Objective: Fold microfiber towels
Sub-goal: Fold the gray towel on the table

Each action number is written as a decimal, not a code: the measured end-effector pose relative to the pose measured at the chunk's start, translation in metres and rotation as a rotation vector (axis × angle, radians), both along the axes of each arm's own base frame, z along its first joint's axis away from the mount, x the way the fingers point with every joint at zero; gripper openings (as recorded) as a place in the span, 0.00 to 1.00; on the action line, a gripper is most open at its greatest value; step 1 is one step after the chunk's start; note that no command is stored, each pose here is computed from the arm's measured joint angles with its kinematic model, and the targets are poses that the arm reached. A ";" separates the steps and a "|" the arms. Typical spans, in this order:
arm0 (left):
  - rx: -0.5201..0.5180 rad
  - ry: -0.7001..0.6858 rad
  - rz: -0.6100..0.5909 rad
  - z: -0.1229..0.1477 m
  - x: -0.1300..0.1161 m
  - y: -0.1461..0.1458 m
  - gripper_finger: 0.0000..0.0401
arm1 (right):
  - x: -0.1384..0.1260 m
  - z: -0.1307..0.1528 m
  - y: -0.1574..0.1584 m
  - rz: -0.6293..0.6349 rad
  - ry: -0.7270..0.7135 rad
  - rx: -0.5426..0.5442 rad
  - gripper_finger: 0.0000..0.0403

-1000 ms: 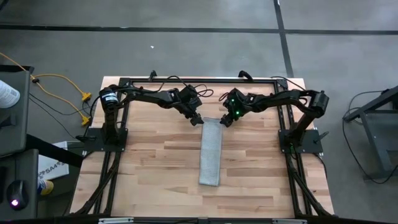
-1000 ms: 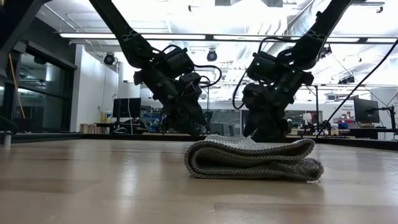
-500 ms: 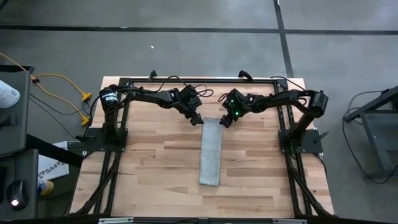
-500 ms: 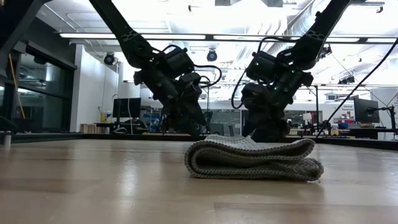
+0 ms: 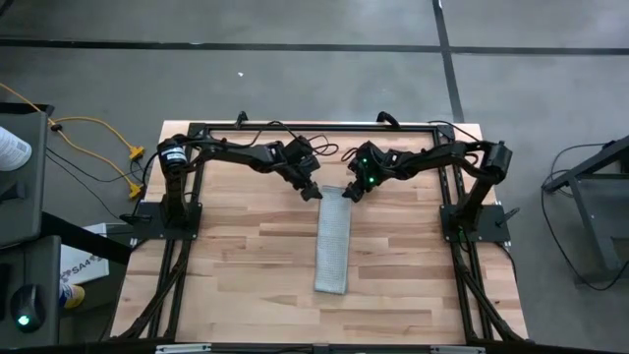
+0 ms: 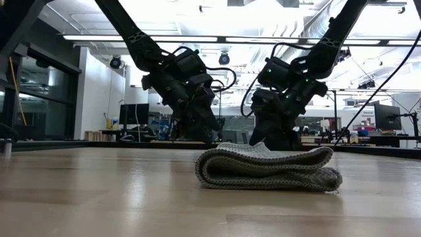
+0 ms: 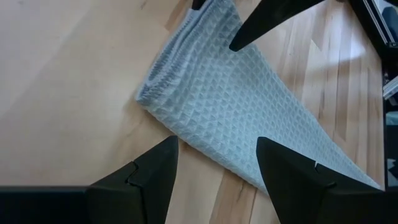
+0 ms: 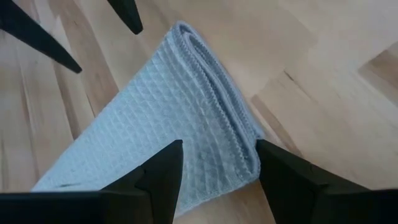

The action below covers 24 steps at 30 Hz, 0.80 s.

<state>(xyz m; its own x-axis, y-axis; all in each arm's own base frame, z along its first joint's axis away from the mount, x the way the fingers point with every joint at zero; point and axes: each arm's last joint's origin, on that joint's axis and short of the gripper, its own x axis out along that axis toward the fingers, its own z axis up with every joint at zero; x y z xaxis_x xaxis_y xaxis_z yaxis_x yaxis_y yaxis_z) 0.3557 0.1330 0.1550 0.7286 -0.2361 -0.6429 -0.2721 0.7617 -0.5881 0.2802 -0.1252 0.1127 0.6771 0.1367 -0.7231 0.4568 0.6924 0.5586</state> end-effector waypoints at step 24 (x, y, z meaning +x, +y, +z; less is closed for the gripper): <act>0.002 0.012 0.012 -0.005 0.002 0.000 0.55 | -0.001 0.000 0.001 0.034 -0.001 -0.015 0.03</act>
